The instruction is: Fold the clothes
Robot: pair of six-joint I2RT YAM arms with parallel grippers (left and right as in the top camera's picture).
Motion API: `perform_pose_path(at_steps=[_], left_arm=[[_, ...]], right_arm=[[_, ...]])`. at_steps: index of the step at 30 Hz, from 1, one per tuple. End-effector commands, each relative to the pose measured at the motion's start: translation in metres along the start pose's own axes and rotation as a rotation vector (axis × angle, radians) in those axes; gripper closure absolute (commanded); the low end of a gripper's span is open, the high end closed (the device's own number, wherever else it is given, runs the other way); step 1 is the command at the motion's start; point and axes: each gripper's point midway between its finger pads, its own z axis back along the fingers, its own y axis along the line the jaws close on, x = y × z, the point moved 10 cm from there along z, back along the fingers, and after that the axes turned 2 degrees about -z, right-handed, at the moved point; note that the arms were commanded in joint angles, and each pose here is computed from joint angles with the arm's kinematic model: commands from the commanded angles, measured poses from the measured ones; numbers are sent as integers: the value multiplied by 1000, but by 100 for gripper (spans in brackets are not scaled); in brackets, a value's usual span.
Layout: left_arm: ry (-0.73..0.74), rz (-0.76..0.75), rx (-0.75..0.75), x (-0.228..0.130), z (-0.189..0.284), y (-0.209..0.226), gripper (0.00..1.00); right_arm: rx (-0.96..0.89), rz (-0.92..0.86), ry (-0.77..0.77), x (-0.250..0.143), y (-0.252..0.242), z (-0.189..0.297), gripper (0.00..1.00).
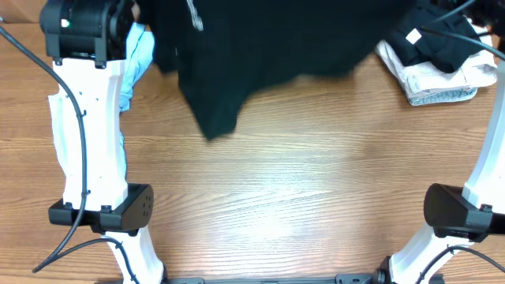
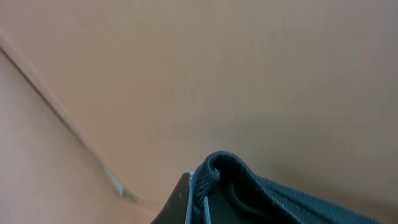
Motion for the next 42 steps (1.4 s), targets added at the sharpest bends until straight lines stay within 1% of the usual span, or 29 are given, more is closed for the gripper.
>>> perform_pose_path(at_steps=[1, 3, 6, 11, 12, 15, 17, 20, 23, 26, 27, 29, 33, 34, 35, 38, 42], left_arm=[[-157, 25, 52, 39, 30, 30, 96], [-167, 16, 11, 40, 30, 28, 96], [-102, -22, -49, 27, 25, 20, 96], [186, -147, -104, -32, -5, -3, 96], [307, -163, -115, -57, -13, -10, 96], [478, -188, -129, -91, -20, -20, 96], [578, -194, -177, -109, -19, -26, 96], [669, -193, -290, -119, -8, -32, 96], [757, -132, -371, -124, 7, -32, 96], [865, -112, -398, -132, 20, -30, 96], [949, -115, -384, -140, 29, -26, 96], [978, -109, -411, -143, 31, -28, 96], [1013, -44, -566, -143, 42, -41, 96], [1033, -37, -595, -145, 45, -44, 96], [1051, -46, -598, -148, 47, -46, 96], [1138, -109, -546, -166, 57, -46, 96], [1305, -114, -476, -199, 73, -40, 96]], right_arm=[[-26, 15, -131, 18, 3, 29, 96], [-25, 14, -132, 19, 2, 27, 96], [-33, 1, -83, 12, -1, 13, 96], [-81, -53, 150, -25, -23, -50, 96], [-100, -72, 232, -41, -32, -73, 96], [-123, -95, 322, -60, -43, -93, 96], [-134, -105, 361, -68, -46, -97, 96], [-148, -121, 418, -76, -47, -93, 96], [-167, -138, 480, -83, -46, -80, 96], [-177, -149, 518, -86, -42, -62, 96], [-181, -150, 525, -85, -38, -49, 96], [-218, -153, 525, -85, -36, -33, 96], [-326, -151, 553, -89, -34, 0, 96], [-325, -149, 553, -90, -34, 4, 96], [-326, -151, 556, -92, -32, 10, 96], [-349, -168, 578, -103, -32, 23, 96], [-379, -191, 653, -135, -39, 31, 96]])
